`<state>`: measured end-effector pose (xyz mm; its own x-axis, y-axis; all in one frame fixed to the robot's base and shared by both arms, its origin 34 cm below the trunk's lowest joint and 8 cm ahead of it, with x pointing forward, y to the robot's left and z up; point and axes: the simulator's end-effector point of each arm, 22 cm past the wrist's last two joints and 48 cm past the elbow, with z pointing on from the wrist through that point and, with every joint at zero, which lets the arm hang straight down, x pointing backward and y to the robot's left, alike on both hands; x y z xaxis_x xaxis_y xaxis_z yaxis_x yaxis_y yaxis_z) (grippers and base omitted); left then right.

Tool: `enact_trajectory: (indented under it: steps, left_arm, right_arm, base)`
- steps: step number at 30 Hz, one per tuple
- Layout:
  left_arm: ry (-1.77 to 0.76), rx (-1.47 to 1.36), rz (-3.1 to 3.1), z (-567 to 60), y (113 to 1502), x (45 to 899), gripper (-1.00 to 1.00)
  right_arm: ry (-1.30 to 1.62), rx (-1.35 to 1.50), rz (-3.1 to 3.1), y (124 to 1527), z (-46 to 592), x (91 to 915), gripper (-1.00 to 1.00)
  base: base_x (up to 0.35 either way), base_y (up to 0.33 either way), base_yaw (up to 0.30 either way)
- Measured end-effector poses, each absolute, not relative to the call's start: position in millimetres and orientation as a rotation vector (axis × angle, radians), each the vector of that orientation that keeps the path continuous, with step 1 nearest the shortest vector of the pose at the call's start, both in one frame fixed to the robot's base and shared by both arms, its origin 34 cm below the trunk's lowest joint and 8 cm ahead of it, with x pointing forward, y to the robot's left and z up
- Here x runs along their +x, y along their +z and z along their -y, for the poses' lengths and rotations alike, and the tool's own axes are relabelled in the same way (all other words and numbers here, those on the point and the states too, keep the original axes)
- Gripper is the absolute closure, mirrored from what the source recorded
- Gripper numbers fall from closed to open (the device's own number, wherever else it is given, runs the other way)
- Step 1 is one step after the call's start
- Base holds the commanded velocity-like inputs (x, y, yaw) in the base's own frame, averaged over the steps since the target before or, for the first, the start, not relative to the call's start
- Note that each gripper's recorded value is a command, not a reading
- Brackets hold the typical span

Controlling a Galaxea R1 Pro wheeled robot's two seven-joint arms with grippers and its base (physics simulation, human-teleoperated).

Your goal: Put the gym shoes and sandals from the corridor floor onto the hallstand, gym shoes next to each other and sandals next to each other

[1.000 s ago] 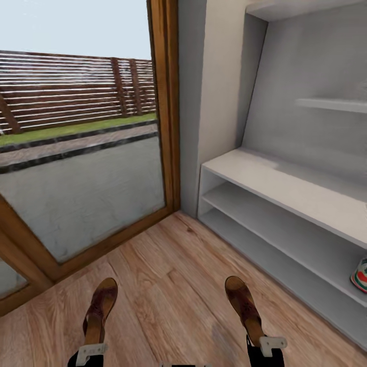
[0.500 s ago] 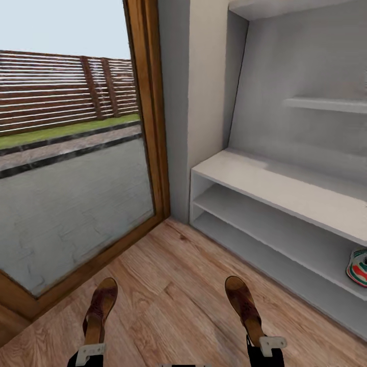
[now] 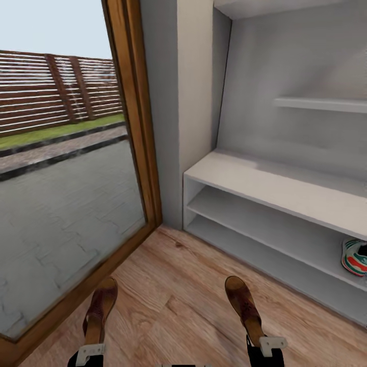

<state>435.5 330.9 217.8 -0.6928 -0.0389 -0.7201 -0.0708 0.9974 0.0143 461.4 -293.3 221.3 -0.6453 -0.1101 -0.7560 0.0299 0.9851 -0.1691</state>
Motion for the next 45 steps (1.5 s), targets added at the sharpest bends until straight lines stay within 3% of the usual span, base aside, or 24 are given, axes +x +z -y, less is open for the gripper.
enact_trajectory:
  steps: [23,45]
  left_arm:
    - [0.036,-0.081,-2.36,-325.4,211.5,426.4,1.0]
    - [0.034,-0.079,-2.361,-324.8,211.0,426.1,1.0]
  right_arm:
    - [-0.209,-0.056,-2.264,221.1,293.3,461.5,1.0]
    - [-0.209,-0.055,-2.263,221.1,293.6,461.6,1.0]
  base:
    - [0.077,0.291,-0.263]
    - [-0.07,-0.036,-0.263]
